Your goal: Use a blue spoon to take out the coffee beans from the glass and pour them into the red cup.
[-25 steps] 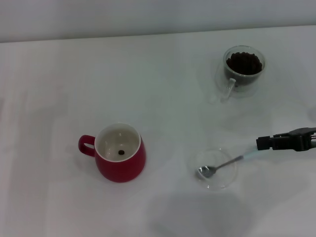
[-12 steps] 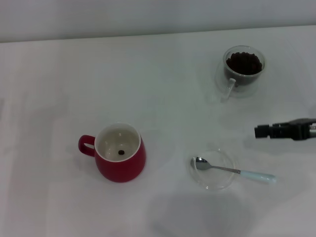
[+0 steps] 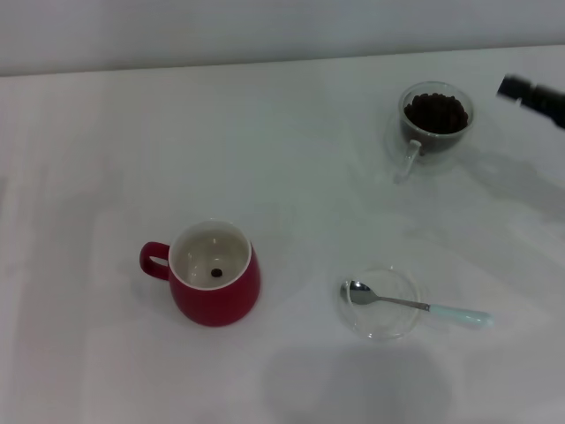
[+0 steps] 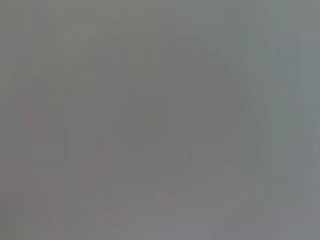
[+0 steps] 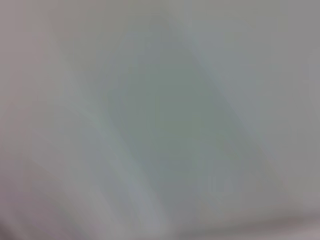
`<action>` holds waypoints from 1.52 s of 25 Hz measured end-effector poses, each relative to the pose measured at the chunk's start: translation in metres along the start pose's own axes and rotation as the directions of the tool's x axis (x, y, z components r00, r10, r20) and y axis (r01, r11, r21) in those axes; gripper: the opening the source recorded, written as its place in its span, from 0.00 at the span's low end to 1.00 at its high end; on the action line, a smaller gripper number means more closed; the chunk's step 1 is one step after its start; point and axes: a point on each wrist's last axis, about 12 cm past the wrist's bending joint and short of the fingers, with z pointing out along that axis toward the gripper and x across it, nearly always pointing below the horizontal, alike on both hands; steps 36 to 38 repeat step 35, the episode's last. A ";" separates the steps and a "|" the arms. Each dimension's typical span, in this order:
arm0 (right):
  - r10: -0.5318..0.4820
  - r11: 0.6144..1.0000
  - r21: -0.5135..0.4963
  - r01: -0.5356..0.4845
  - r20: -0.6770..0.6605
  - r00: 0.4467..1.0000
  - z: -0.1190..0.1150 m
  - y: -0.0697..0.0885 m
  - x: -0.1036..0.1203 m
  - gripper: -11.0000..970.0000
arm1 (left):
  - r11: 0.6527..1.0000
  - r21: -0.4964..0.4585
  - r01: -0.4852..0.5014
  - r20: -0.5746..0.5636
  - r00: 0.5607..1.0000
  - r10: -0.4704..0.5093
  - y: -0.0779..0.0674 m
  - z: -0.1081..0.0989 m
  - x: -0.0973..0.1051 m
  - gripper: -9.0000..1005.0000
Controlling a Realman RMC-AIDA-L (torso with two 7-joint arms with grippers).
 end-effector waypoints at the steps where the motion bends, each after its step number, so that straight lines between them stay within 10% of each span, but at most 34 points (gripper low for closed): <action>1: -0.028 1.000 0.009 0.028 0.060 0.998 -0.001 0.000 0.002 0.34 | 1.000 0.000 0.000 0.000 1.000 0.000 0.000 0.000 0.000 0.83; 6: -0.304 0.949 0.188 0.252 0.337 0.891 0.002 0.004 0.022 0.35 | 1.000 -0.003 -0.003 -0.001 1.000 0.003 0.001 -0.001 0.000 0.83; 7: -0.438 0.892 0.287 0.349 0.362 0.823 0.007 0.006 0.030 0.35 | 1.000 -0.002 -0.004 -0.002 1.000 0.004 0.001 -0.001 0.000 0.83; 20: -0.746 0.537 0.653 0.534 0.072 0.662 0.059 0.000 0.053 0.51 | 1.000 0.007 -0.021 -0.016 1.000 0.021 0.003 0.000 0.001 0.83; 31: -0.700 0.531 0.711 0.460 0.063 0.711 0.062 -0.009 0.047 0.86 | 1.000 -0.020 -0.014 -0.038 0.999 0.013 0.006 -0.007 0.005 0.83; 38: -0.683 0.530 0.727 0.436 0.061 0.728 0.061 -0.012 0.046 0.86 | 1.000 -0.012 -0.016 -0.058 0.998 0.016 0.005 -0.009 0.007 0.83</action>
